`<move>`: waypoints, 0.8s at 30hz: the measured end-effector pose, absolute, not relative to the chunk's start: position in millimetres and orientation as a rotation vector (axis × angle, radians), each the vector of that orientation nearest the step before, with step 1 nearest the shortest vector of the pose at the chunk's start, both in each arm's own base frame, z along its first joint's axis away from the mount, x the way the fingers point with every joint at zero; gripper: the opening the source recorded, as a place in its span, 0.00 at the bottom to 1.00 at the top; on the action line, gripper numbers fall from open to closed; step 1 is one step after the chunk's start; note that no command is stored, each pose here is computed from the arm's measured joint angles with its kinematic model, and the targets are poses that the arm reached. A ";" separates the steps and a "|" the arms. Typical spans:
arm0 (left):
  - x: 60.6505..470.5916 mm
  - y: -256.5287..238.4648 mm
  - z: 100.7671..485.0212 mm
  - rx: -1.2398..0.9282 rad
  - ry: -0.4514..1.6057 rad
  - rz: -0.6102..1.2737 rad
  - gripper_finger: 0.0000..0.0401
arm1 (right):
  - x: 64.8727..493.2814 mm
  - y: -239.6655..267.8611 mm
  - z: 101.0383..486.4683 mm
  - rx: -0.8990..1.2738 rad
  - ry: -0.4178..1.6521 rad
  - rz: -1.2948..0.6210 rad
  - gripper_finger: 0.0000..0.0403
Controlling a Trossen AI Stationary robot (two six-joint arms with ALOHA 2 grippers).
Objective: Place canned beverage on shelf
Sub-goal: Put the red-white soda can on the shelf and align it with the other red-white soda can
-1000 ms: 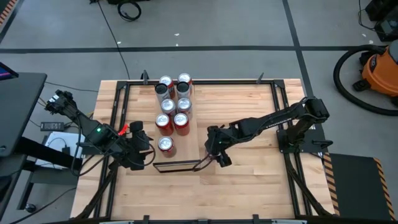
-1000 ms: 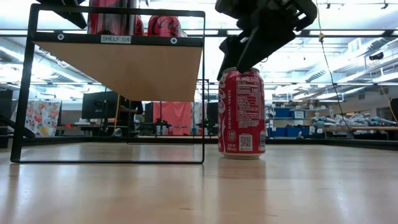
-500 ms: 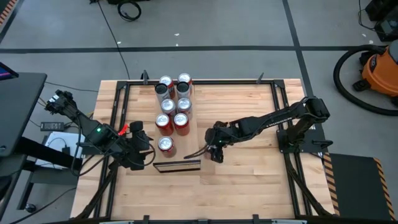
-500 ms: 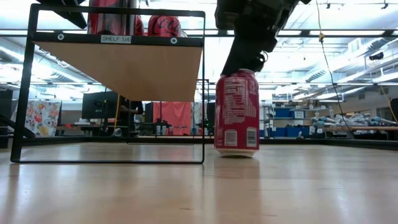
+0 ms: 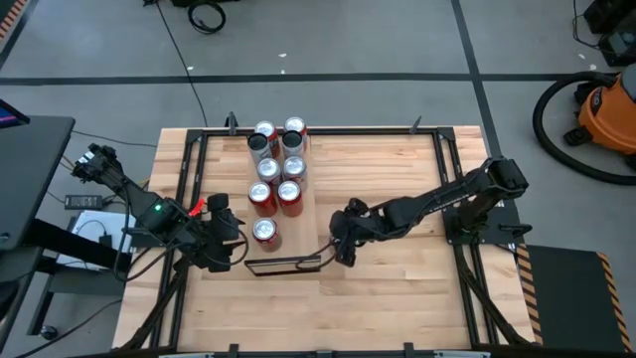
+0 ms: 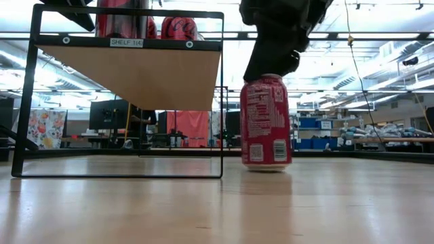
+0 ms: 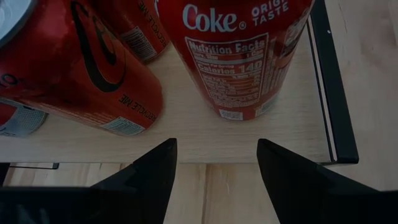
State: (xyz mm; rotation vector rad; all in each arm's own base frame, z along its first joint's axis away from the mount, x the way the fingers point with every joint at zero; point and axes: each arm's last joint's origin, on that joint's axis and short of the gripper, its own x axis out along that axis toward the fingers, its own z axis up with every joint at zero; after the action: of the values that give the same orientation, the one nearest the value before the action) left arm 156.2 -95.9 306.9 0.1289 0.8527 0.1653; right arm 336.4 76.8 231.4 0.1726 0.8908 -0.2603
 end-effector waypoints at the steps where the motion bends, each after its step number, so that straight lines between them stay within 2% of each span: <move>1: 156.2 -95.9 306.9 0.129 0.853 0.165 0.58 | 337.5 77.6 232.3 0.153 0.877 -0.250 0.71; 10: 156.2 -95.9 306.9 0.129 0.853 0.165 0.58 | 337.9 79.2 246.7 0.020 0.812 -0.126 0.82; 17: 156.2 -95.9 306.9 0.118 0.852 0.169 0.58 | 322.7 75.1 264.4 -0.063 0.764 -0.080 0.83; 24: 156.2 -95.9 306.9 0.119 0.852 0.169 0.58 | 296.9 67.6 237.1 -0.048 0.666 -0.143 0.83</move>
State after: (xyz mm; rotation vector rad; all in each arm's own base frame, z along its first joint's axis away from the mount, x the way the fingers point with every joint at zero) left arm 156.2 -95.9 306.9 0.1186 0.8522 0.1691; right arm 296.9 67.6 237.1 -0.0477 0.6655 -0.1432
